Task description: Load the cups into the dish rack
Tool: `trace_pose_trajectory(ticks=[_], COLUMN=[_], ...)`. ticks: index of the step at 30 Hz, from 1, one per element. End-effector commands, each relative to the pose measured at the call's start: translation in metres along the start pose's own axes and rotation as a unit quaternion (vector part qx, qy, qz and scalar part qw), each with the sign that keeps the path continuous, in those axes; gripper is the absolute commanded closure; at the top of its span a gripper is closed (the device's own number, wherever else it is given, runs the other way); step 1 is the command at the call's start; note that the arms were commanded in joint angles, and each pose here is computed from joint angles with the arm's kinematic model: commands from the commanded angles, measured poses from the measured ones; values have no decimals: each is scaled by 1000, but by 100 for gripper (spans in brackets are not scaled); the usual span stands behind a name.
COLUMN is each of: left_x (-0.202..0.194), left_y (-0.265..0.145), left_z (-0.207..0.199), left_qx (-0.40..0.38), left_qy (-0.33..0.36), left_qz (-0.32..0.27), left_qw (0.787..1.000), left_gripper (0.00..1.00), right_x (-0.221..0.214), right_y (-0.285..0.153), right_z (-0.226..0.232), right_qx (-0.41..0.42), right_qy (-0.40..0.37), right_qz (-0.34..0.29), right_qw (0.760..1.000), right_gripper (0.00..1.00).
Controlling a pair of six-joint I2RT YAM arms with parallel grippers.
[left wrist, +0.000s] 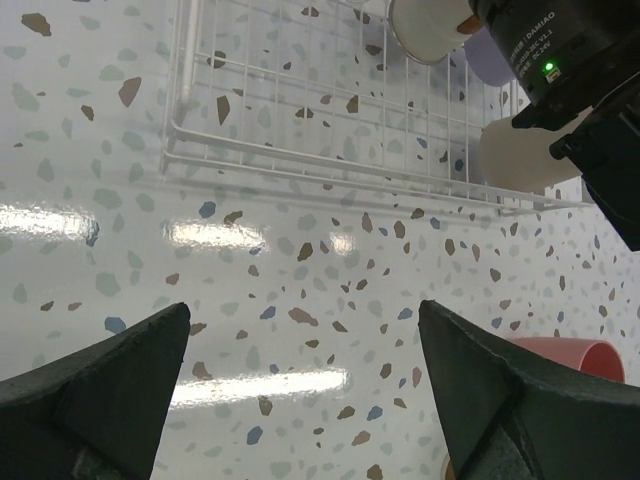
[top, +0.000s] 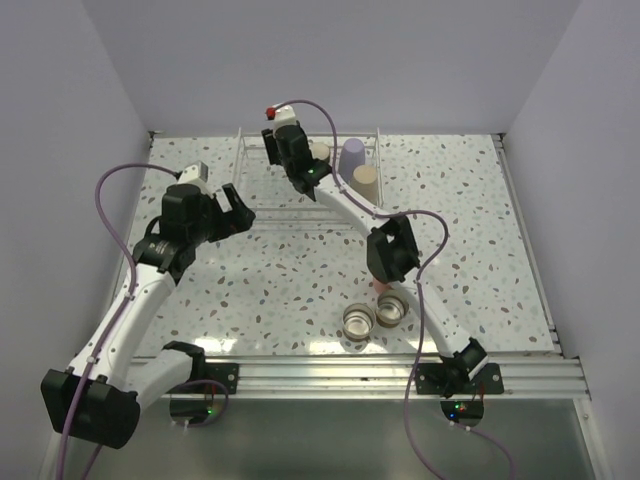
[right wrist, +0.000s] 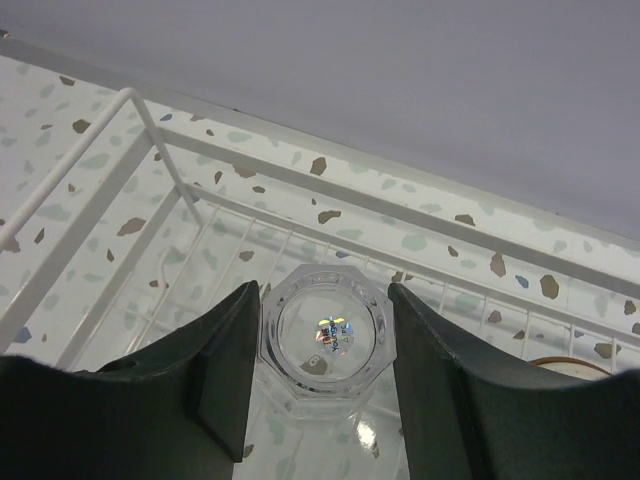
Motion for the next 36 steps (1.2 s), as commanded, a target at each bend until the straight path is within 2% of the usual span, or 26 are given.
trace_pose_trajectory(ticks=[1,9,13,15,16,19,20,21,26,36], left_x=[13,14,13,12,13,13,12,12,12,20], left_y=[-5,-3,-3,-2,-2,-3,-3,-4,-5,-5], left_z=[-6,-5,-4,-4,-4,-4,-4,-3,-4,-10], left_qx=[-8,-8,-5,-5,-5,-5,-5,-4,-8,-18], left_qy=[21,22,22,22,22,22,22,22,22,17], left_qz=[-18,-23,-23,-21,-22,-23,-23,-23,-25,-37], left_qw=[1000,999,999,1000,1000,999,999,999,999,999], left_gripper=[0,0,0,0,0,0,0,0,0,0], right_x=[10,-14,-13,-13,-12,-11,-9,-9,6,104], right_y=[7,14,13,12,12,11,10,9,0,-54], right_z=[-5,-4,-2,1,0,0,0,1,0,2], right_qx=[-38,-32,-7,-1,0,4,7,9,22,107], right_qy=[-17,-25,-26,-26,-25,-26,-25,-27,-20,63], right_qz=[-53,-27,-28,-27,-26,-24,-25,-23,-19,-84], right_qw=[998,999,999,999,999,999,999,999,999,989], right_gripper=[100,89,70,64,50,21,7,2,2,2])
Point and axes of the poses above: each gripper's point midway between its finger pads, its own y axis out along the fingers, its own z axis along the line the jaws close on, x = y × z, the point moved 10 cm from there along -y, back along the fingers, and after that the axes turned 5 degrees about -y, right-handed, at the moved point
